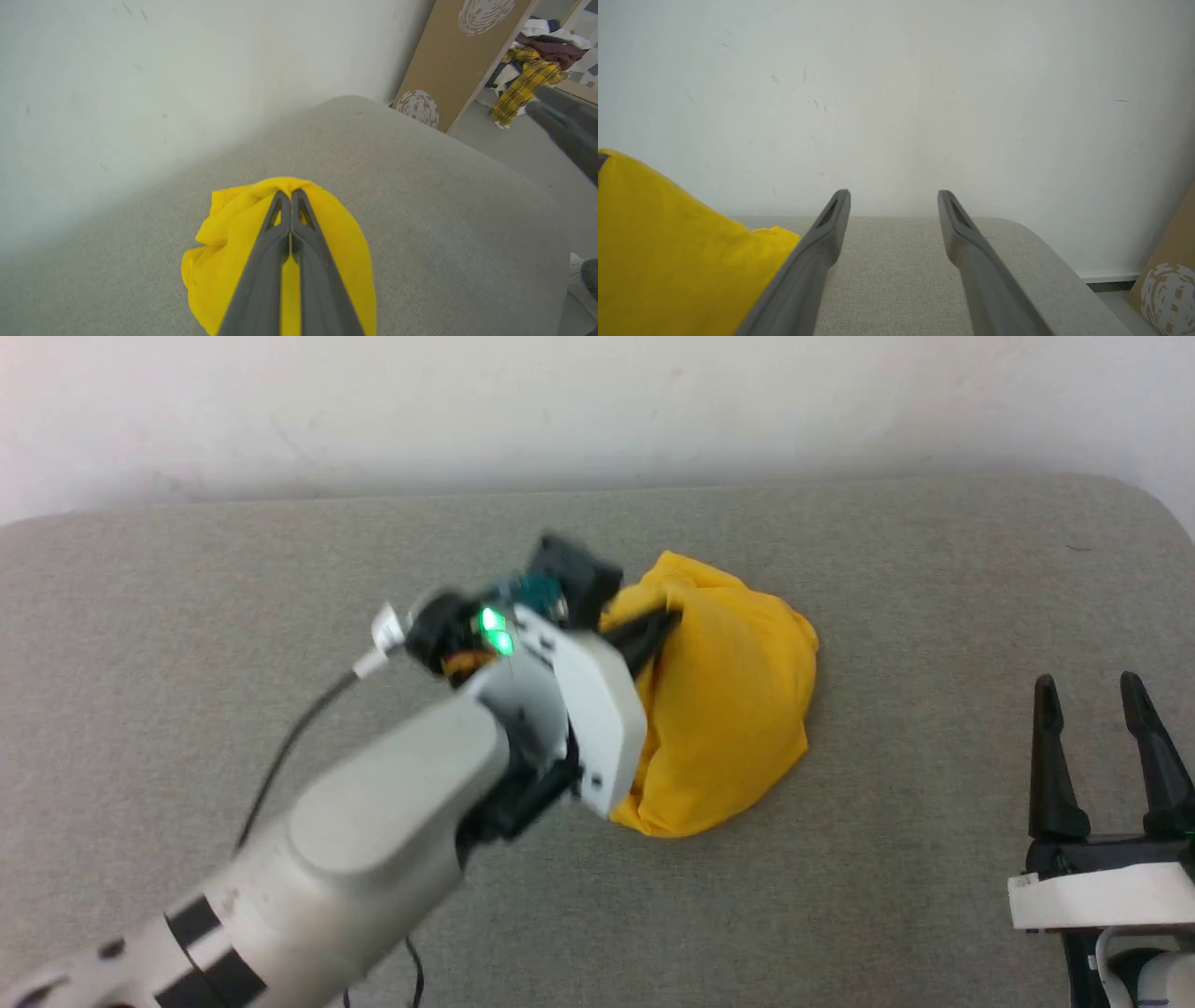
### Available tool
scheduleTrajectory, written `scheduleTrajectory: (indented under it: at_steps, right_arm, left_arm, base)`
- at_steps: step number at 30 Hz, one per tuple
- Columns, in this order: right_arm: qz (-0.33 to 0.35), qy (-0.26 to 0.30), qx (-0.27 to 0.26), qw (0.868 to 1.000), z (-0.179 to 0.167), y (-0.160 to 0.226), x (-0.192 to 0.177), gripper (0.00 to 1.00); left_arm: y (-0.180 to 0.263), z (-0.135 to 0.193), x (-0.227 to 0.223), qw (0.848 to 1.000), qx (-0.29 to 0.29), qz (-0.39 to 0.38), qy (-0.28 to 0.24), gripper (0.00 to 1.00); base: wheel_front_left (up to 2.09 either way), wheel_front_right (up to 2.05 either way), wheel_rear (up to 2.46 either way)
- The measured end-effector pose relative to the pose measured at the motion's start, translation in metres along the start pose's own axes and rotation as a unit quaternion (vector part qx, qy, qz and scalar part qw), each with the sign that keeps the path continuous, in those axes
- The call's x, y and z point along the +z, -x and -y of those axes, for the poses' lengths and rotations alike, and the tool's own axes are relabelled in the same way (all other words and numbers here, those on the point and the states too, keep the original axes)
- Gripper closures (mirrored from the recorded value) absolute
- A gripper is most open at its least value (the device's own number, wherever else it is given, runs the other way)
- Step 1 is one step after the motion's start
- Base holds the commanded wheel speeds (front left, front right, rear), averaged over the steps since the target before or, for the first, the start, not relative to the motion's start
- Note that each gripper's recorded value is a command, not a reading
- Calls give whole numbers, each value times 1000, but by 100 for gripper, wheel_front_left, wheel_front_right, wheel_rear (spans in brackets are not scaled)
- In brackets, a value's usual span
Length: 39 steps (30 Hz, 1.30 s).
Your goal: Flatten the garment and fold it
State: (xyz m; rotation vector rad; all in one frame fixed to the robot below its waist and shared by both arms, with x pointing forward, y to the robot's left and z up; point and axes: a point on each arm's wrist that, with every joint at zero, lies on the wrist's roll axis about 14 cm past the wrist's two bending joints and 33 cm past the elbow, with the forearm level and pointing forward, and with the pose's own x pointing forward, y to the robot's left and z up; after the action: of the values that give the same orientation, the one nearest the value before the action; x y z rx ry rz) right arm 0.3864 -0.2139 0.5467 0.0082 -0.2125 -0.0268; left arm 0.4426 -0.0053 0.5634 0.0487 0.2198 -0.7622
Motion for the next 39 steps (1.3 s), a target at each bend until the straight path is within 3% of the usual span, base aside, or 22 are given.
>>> scheduleTrajectory:
  at_steps: [5,9,10,11,18,21,26,29,32,36,39]
  right_arm:
    - [-3,-3,-17,1000,11,8,0,0]
    - [-2,1,-29,1000,19,12,2,0]
    - [-2,1,-31,1000,21,13,3,0]
    - [-1,2,-33,999,22,13,3,0]
    - [3,0,-26,1000,18,12,6,0]
    - [10,-1,-21,1000,14,11,10,0]
    - [12,-3,-13,1000,9,13,12,0]
    - [12,-4,-5,1000,4,13,12,0]
    - [9,-8,1,1000,-1,13,10,0]
    - [-11,-17,3,1000,-3,19,0,0]
    - [-25,-22,8,999,-7,25,-8,0]
  left_arm:
    - [-2,15,-90,994,7,-102,36,100]
    - [-1,20,-122,989,14,-138,53,100]
    - [-1,19,-122,989,17,-134,55,61]
    - [-2,18,-120,990,19,-128,56,0]
    - [2,-7,-56,995,49,7,89,0]
    - [22,-27,-11,990,71,101,71,0]
    - [82,-71,33,960,168,219,42,0]
    - [116,-80,40,943,213,252,38,0]
    - [155,-83,61,915,261,307,0,0]
    - [194,-82,41,893,330,306,-32,0]
    - [212,-80,0,891,371,261,-18,0]
  base:
    - [0,0,0]
    - [0,0,0]
    - [0,0,0]
    - [0,0,0]
    - [0,0,0]
    - [0,0,0]
    - [0,0,0]
    - [0,0,0]
    - [0,0,0]
    - [0,0,0]
    - [0,0,0]
